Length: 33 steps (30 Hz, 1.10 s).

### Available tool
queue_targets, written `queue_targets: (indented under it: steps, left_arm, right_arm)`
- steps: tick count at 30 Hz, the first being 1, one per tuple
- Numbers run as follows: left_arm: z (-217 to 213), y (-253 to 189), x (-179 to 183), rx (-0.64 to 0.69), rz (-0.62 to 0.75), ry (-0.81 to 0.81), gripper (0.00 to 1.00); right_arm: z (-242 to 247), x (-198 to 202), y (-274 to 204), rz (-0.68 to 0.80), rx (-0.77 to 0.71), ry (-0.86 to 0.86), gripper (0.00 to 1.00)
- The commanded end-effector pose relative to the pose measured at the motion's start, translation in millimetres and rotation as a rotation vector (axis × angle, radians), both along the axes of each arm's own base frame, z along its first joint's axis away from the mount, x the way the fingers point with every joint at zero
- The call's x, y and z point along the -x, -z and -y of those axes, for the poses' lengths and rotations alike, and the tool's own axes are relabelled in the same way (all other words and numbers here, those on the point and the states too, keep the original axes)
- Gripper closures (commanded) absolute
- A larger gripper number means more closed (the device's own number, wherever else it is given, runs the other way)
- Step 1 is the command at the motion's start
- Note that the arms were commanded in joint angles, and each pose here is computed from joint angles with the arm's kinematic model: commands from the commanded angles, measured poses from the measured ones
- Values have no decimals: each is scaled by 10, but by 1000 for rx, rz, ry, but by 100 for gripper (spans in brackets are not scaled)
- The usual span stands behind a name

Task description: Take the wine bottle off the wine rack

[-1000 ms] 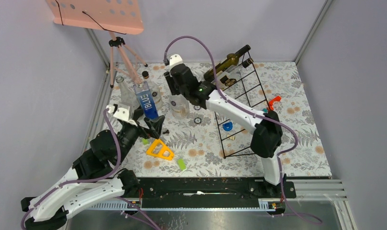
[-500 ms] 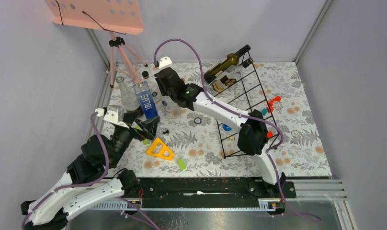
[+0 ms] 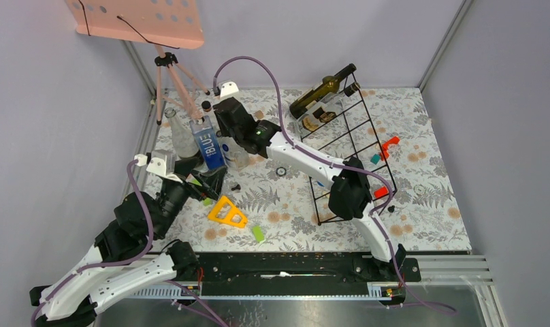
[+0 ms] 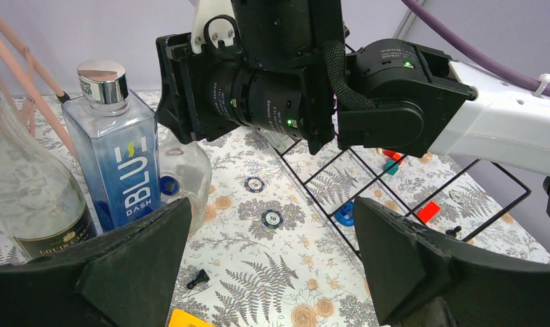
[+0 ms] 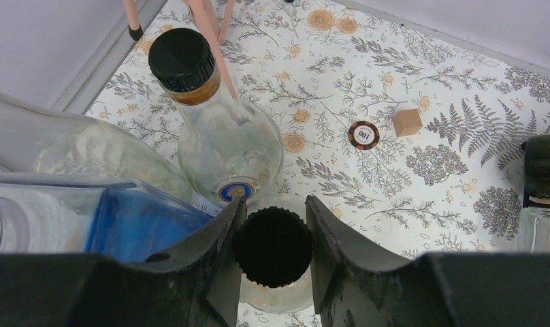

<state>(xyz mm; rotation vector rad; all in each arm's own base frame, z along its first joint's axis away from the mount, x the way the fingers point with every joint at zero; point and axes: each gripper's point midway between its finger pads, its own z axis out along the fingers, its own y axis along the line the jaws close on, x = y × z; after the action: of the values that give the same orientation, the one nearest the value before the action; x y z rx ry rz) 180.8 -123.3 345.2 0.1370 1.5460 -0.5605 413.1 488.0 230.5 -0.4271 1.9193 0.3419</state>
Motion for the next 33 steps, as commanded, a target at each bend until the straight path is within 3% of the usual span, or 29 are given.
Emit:
queue_targets:
  steps: [1, 9, 17, 24, 28, 33]
  left_arm:
    - [52, -79, -3, 28, 26, 17, 4]
    - [70, -48, -11, 13, 24, 20, 3]
    - [29, -91, -29, 6, 27, -3, 3]
    - [175, -35, -86, -30, -4, 18, 3]
    - [365, 40, -126, -48, -29, 60, 3]
    - [621, 134, -143, -71, -46, 138, 3]
  right_arm:
    - [-111, -15, -1007, 143, -262, 27, 59]
    - [2, 34, -1200, 163, -272, 32, 22]
    - [347, 150, -1573, 202, -288, 80, 18]
    - [1021, 247, -1681, 205, -245, 199, 18]
    - [1567, 217, -1463, 118, -219, 290, 18]
    - [2374, 4, -1055, -93, -337, 459, 19]
